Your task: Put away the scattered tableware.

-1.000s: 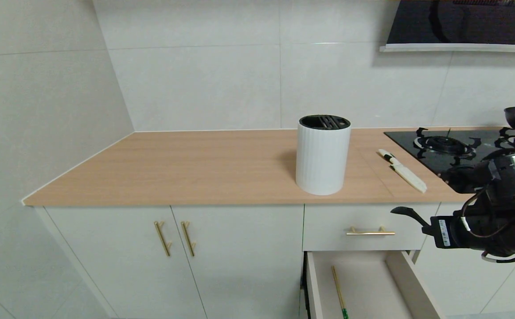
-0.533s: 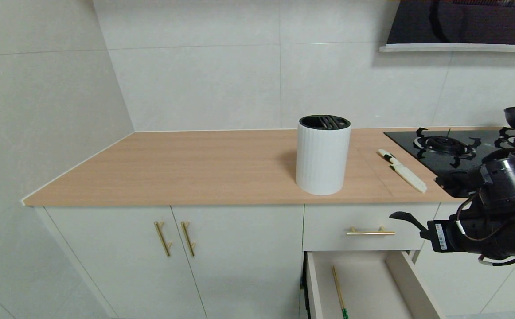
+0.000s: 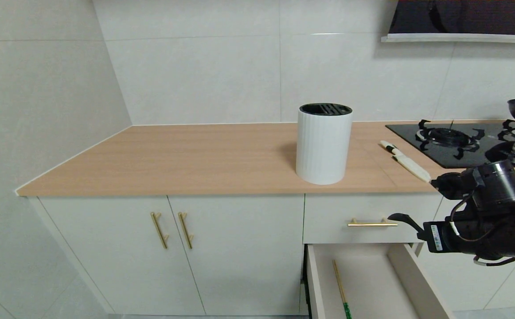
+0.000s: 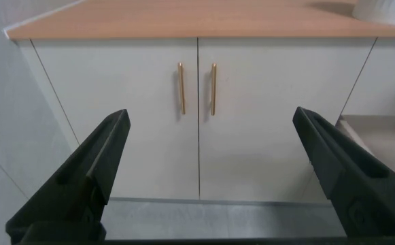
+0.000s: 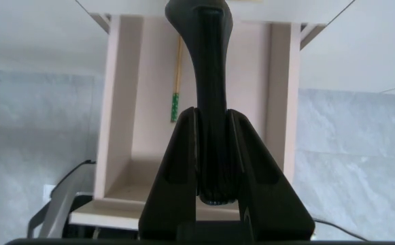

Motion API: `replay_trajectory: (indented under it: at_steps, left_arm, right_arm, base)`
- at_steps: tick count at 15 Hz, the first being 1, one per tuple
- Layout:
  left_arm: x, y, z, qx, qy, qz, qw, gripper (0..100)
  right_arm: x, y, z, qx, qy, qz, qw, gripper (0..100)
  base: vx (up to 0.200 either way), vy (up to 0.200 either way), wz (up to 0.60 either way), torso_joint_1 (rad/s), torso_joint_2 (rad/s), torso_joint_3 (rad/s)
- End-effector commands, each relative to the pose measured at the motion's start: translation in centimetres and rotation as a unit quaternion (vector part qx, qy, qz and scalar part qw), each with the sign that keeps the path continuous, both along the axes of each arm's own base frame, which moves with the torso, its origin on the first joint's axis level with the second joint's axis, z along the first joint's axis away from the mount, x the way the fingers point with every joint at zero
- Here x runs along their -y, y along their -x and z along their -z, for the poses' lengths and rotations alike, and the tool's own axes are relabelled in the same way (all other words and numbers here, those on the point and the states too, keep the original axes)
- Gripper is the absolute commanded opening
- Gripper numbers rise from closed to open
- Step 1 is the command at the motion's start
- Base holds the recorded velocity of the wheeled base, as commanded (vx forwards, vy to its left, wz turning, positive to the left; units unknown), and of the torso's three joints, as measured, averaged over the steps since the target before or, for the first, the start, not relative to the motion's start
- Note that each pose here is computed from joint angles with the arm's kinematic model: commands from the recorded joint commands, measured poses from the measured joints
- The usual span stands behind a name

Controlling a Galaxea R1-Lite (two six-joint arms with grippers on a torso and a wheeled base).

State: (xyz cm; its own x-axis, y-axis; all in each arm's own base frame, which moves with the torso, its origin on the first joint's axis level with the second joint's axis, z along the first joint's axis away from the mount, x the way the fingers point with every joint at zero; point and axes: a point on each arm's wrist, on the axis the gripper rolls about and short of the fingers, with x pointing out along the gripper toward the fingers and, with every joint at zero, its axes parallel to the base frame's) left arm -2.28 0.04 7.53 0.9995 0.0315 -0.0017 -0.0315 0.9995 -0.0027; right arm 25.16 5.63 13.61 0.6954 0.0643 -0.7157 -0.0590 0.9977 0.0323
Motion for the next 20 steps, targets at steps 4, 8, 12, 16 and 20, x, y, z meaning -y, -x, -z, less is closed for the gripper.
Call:
replay_trajectory:
  at_steps: [4,8,12,16,20]
  left_arm:
    - [0.00,-0.01,-0.01,-0.001,0.000,0.000,1.0000,100]
    - [0.00,0.00,0.00,0.000,0.000,0.000,1.0000,100]
    - [0.00,-0.01,0.01,-0.001,0.000,0.000,1.0000,100]
    - [0.00,-0.01,-0.01,-0.001,0.000,0.000,1.0000,100]
    - [0.00,0.00,0.00,0.000,0.000,0.000,1.0000,100]
  right_arm:
    - [-0.07,-0.08,0.43,-0.008,0.003,-0.002,1.000,0]
    - [-0.14,-0.24,0.86,-0.016,0.006,-0.003,1.000,0]
    - [-0.18,-0.27,0.94,-0.017,0.007,-0.003,1.000,0]
    - [-0.22,-0.26,0.94,-0.017,0.007,-0.004,1.000,0]
    - [-0.27,-0.27,0.98,-0.018,0.007,-0.004,1.000,0]
  base:
    - [0.000,0.000,0.00,-0.196,0.48,0.282]
    - [0.000,0.000,0.00,-0.184,0.48,0.290]
    - [0.000,0.000,0.00,-0.149,0.46,0.301]
    - [0.000,0.000,0.00,-0.113,0.45,0.334]
    - [0.000,0.000,0.00,-0.025,0.13,0.092]
